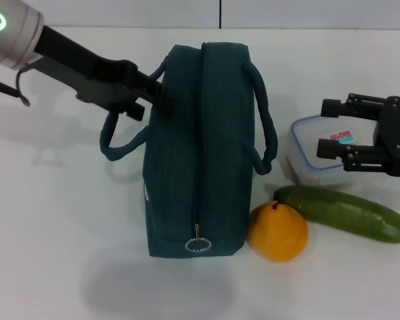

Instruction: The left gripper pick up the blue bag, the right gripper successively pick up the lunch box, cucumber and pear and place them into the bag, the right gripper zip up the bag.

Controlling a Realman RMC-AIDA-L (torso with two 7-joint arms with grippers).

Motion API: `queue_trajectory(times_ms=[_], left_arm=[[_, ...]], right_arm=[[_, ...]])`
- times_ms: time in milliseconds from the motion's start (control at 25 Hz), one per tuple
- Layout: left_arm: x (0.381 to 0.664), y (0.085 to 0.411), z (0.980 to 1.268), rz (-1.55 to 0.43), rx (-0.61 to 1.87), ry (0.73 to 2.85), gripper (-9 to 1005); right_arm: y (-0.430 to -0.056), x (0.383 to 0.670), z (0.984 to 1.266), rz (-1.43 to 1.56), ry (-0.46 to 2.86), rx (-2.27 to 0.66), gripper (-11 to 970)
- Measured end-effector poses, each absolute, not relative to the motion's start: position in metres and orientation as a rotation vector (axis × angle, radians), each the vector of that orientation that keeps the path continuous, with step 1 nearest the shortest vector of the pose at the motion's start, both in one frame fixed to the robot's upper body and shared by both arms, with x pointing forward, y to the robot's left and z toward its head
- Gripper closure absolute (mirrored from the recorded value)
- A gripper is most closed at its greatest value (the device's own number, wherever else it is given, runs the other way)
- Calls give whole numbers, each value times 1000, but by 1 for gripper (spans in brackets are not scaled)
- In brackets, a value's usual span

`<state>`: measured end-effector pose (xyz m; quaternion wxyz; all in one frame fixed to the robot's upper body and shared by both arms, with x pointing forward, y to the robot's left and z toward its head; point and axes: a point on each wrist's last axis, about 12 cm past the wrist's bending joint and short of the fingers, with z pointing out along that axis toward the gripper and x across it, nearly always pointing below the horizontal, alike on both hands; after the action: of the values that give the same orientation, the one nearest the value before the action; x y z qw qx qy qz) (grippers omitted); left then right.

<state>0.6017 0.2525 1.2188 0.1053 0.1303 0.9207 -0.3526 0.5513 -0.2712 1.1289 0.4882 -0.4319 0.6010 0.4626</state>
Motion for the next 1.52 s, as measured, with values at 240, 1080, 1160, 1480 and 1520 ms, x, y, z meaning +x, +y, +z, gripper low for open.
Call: queue_trajectory(times_ms=[240, 1080, 1160, 1480, 1520], left_arm=[[604, 250, 1218, -1037, 457, 2658, 303], [602, 257, 1210, -1175, 418, 2557, 946], [602, 257, 1210, -1187, 422, 2536, 946], [601, 254, 1204, -1232, 441, 2437, 946], [602, 254, 1204, -1230, 444, 2431, 945]], right_arm=[[-277, 548, 1128, 1120, 1455, -1006, 275], [-303, 532, 1101, 1084, 1431, -450, 295], [-308, 531, 1093, 1069, 1433, -323, 297], [-318, 521, 1059, 1015, 1471, 107, 305], [-318, 520, 1056, 1012, 1481, 136, 306]])
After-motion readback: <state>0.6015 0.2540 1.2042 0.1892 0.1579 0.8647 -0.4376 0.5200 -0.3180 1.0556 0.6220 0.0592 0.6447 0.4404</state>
